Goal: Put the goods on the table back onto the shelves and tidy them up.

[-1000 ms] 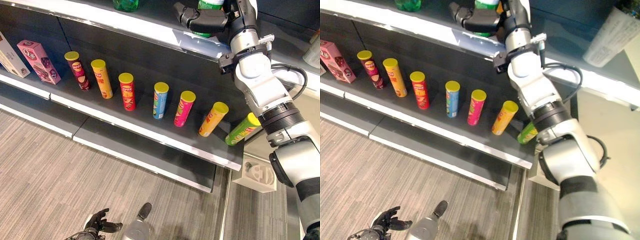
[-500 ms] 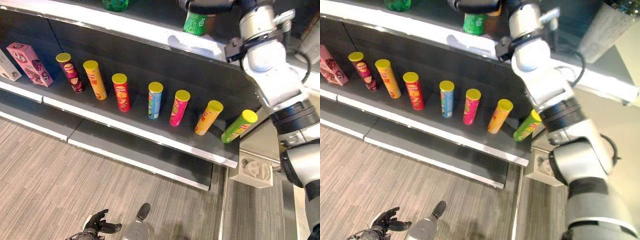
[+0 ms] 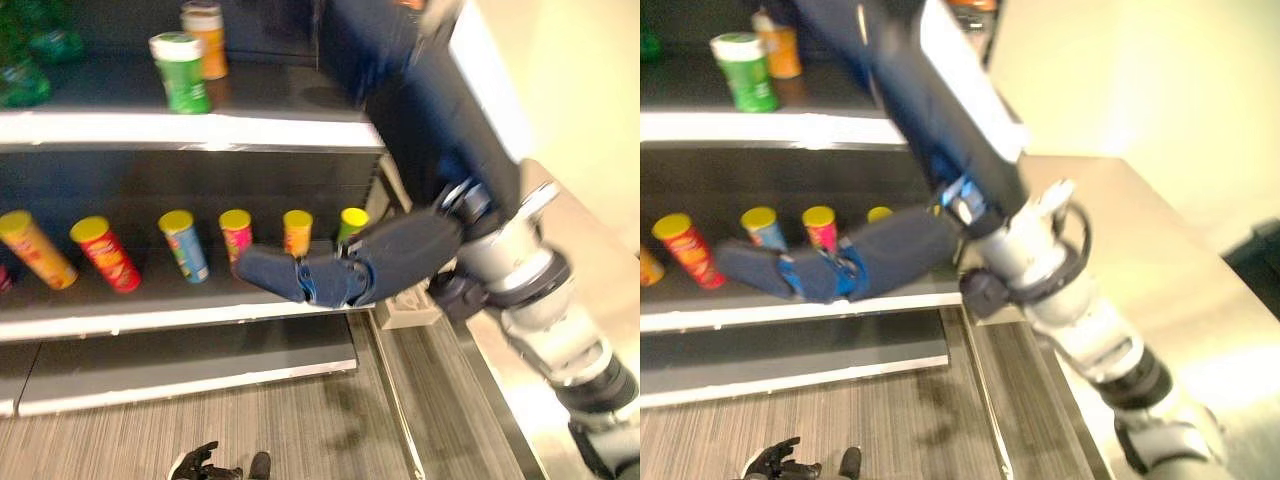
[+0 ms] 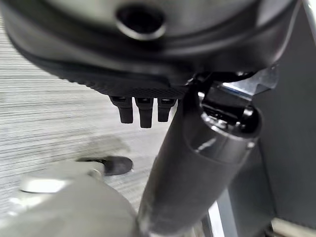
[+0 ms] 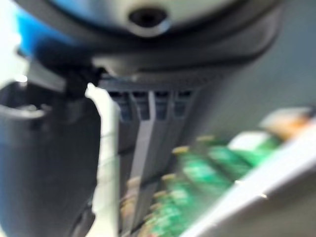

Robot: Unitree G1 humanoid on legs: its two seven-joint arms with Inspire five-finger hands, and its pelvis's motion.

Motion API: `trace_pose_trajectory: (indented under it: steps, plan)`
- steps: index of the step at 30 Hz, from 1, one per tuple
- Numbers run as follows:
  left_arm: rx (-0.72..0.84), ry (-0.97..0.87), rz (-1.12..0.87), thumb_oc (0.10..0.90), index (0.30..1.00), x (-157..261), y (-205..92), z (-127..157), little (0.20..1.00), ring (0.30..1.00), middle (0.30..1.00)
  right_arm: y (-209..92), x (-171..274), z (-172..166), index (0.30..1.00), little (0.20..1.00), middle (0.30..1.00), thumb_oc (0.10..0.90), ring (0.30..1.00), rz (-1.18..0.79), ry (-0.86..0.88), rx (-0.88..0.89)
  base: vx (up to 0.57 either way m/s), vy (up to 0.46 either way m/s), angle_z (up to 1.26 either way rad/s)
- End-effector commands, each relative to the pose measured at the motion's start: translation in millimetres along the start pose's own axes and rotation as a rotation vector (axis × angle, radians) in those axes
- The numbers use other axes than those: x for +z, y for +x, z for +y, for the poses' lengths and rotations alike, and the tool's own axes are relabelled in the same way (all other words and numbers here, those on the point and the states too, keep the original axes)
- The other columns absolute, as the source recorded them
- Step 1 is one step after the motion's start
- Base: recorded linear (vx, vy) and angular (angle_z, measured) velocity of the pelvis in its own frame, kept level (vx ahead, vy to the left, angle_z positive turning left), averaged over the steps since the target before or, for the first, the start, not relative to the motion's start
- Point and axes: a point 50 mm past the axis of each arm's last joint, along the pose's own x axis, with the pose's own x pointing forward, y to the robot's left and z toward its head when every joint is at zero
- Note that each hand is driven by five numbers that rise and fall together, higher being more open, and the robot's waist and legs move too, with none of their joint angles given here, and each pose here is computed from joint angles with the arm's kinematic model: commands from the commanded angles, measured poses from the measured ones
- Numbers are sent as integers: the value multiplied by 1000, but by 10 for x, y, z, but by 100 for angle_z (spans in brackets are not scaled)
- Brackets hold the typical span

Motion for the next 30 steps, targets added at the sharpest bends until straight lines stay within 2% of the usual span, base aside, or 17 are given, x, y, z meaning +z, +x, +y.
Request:
trace_pose_trajectory:
  steps: [1,2,4,6,9,14,16,17,18,20,21,22,24,27,28,30]
  plan:
    - [-4,80,-89,800,900,223,42,89,900,900,900,160,-13,-137,900,900,900,800,900,-30,69,37,-7,0,-66]
    - [-5,82,-88,800,900,218,41,91,900,900,900,154,-13,-136,900,900,900,800,900,-28,70,36,-1,-2,-47]
    - [-5,79,-88,800,900,218,42,85,900,900,900,-73,-221,-27,900,900,900,800,900,93,144,21,2,1,-29]
    - [-23,73,-99,800,900,233,44,22,900,900,900,-573,-581,105,900,900,900,800,900,337,239,-66,1,-5,-7]
    - [-50,93,-101,800,900,233,47,-66,900,900,900,-1062,-867,355,900,900,900,800,900,574,323,-130,0,0,0]
    - [-56,124,-113,800,900,273,58,-77,900,900,900,-1201,-1007,430,900,900,900,800,900,664,316,-123,0,0,0]
    - [-57,147,-111,800,900,283,64,-63,900,900,900,-1428,-1173,516,900,900,900,800,900,811,275,-89,11,29,6]
    - [-61,142,-115,800,900,313,77,-90,900,900,900,-2042,-1443,706,900,900,900,800,900,1129,196,-113,14,33,6]
    - [-60,143,-115,800,900,313,77,-88,900,900,900,-2040,-1446,709,900,900,900,800,900,1129,196,-113,20,32,4]
    - [-57,146,-116,800,900,309,73,-76,900,900,900,-2324,-1500,773,900,900,900,800,900,1272,127,-110,17,7,1]
    - [-57,153,-116,800,900,314,76,-92,900,900,900,-2630,-1554,884,900,900,900,800,900,1418,135,-160,33,11,4]
    - [-59,155,-120,800,900,326,77,-94,900,900,900,-2701,-1572,911,900,900,900,800,900,1458,129,-168,47,19,1]
    - [-43,168,-113,800,900,342,90,-55,900,900,900,-3136,-1613,1157,900,900,900,800,900,1706,171,-237,48,19,0]
    - [-31,158,-119,800,900,377,101,-46,900,900,900,-3225,-1625,1166,900,900,900,800,900,1759,186,-320,21,21,3]
    - [-32,147,-112,800,900,371,106,-48,900,900,900,-3395,-1577,1198,900,900,900,800,900,1847,183,-342,0,0,0]
    - [-31,144,-108,800,900,362,106,-44,900,900,900,-3453,-1553,1205,900,900,900,800,900,1874,184,-362,16,2,0]
